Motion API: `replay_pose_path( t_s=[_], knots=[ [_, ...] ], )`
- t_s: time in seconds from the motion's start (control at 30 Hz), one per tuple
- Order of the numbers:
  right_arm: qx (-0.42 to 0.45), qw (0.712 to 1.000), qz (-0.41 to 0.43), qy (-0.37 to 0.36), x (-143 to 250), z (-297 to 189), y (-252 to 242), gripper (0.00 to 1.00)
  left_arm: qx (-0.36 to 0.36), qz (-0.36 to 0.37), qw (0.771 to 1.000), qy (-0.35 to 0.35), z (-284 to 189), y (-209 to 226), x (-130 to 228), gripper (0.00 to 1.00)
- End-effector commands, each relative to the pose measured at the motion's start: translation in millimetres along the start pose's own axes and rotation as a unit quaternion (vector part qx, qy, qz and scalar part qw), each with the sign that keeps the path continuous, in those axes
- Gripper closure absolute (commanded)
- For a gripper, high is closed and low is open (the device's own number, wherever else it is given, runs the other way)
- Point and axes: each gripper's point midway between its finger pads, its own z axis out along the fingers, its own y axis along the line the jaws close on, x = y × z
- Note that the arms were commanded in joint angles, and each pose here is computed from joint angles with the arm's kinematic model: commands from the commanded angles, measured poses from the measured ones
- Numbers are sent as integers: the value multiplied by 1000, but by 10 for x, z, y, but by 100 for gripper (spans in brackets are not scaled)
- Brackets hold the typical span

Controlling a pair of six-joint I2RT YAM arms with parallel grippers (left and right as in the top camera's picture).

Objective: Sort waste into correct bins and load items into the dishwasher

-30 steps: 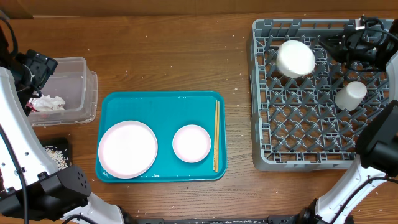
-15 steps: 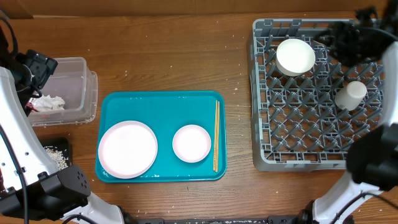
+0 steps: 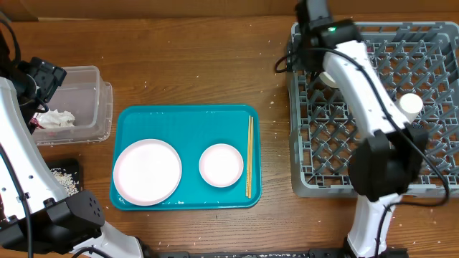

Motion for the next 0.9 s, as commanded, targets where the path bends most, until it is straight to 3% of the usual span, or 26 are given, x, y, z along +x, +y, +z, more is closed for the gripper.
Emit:
replay_pose_path(
  t_s=[0.0, 0.13, 0.17, 0.2, 0.27, 0.47, 0.7, 0.87],
  knots=[
    [88, 996, 29, 1, -12, 229, -358, 22, -6, -1, 1000, -2, 10, 7, -5, 0],
    [95, 995, 33, 14, 28, 322, -440, 27, -6, -1, 1000, -2, 10, 7, -5, 0],
    [95, 995, 34, 14, 27, 326, -451, 36, -6, -1, 1000, -2, 10, 7, -5, 0],
    [96, 995, 35, 15, 29, 327, -459, 51, -6, -1, 1000, -2, 10, 7, -5, 0],
    [96, 995, 34, 17, 39, 327, -460, 66, -6, -1, 1000, -2, 11, 7, -4, 0],
    [62, 997, 36, 25, 16, 195, -362, 95, -6, -1, 1000, -2, 10, 7, -5, 0],
    [-56, 995, 78, 6, -294, -323, -361, 96, -6, -1, 1000, -2, 10, 7, -5, 0],
    [-227, 970, 82, -1, -453, -577, -386, 96, -5, 1, 1000, -2, 10, -4, 4, 0]
  ],
)
